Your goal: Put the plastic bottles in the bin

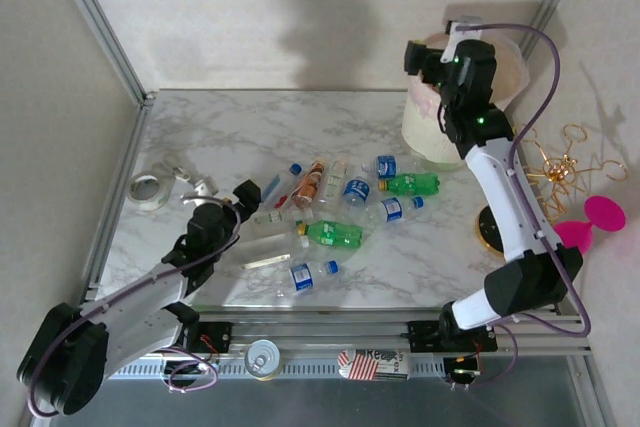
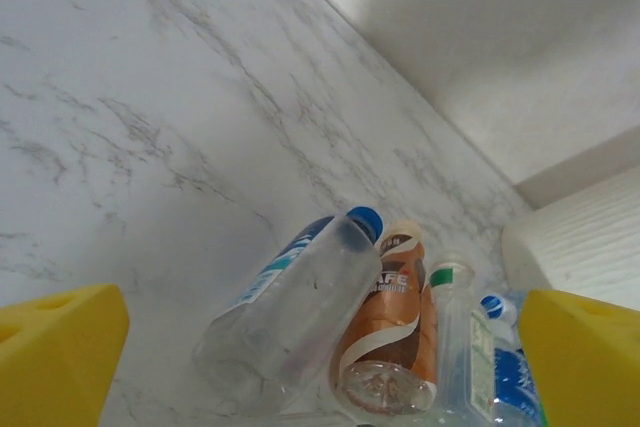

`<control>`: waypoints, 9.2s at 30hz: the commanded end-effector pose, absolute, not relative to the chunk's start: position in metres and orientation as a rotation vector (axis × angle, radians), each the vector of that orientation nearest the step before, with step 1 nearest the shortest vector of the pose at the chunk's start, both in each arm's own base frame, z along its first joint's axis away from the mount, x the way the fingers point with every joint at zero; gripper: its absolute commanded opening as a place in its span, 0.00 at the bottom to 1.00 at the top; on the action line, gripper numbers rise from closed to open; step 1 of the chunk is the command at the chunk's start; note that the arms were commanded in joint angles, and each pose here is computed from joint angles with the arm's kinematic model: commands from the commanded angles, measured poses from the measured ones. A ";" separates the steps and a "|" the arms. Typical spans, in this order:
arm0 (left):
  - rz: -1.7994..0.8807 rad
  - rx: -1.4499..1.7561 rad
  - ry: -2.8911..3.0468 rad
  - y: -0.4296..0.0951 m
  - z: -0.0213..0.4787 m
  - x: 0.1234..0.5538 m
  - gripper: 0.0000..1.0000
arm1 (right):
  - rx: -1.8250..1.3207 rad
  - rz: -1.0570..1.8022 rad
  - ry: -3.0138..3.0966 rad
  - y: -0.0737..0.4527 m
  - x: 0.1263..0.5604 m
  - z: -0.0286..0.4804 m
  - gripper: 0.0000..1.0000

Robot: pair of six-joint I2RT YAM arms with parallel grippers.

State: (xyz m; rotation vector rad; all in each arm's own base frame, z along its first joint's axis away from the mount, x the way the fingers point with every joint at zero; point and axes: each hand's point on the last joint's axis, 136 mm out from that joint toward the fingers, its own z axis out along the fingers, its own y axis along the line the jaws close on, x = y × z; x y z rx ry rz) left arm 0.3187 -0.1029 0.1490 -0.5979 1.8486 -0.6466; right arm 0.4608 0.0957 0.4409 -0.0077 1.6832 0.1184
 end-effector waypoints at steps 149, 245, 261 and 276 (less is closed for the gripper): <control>-0.576 -0.250 1.882 -0.160 0.171 0.336 1.00 | 0.161 -0.140 1.584 0.019 0.491 0.451 0.53; -0.196 -0.129 2.335 -0.225 0.060 0.391 0.49 | -0.153 0.934 1.964 0.210 0.375 0.254 0.99; -0.627 0.092 1.892 -0.251 0.207 0.357 0.47 | -0.368 1.245 1.927 0.289 0.348 0.279 0.99; -0.767 0.219 1.744 -0.259 0.235 0.312 0.47 | -0.522 1.461 1.942 0.356 0.325 0.276 0.85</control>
